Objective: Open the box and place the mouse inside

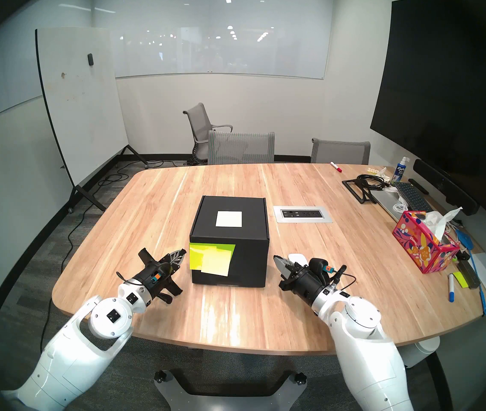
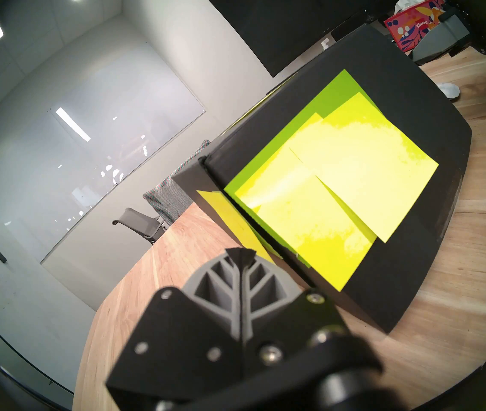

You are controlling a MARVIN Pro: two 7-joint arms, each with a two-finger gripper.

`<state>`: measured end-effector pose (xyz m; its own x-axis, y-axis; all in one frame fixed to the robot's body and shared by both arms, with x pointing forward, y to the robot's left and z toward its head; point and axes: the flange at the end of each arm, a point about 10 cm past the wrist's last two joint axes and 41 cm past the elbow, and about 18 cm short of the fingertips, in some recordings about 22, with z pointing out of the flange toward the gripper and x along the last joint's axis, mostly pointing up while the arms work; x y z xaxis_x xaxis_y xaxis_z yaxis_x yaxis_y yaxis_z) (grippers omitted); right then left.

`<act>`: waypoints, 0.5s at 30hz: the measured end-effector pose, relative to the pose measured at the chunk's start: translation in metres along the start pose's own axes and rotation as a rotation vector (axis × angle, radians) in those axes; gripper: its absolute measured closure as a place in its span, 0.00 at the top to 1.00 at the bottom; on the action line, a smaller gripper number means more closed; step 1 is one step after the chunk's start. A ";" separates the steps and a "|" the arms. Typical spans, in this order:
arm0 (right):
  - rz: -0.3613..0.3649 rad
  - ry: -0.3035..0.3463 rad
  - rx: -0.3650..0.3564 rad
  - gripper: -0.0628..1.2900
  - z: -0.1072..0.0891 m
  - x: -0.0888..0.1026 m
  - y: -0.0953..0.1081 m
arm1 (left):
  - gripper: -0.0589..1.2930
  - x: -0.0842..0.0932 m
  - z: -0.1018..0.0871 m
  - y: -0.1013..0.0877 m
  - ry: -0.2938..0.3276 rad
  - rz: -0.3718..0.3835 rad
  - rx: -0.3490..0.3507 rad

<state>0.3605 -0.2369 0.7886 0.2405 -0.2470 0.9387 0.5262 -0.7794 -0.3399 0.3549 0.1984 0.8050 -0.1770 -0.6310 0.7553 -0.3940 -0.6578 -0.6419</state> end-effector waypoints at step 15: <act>0.000 0.000 0.000 0.03 0.000 0.000 0.000 | 0.03 0.000 0.000 0.000 0.000 0.000 0.000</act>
<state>0.3605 -0.2369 0.7885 0.2404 -0.2471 0.9387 0.5262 -0.7794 -0.3400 0.3549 0.1984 0.8050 -0.1770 -0.6310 0.7553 -0.3940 -0.6578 -0.6419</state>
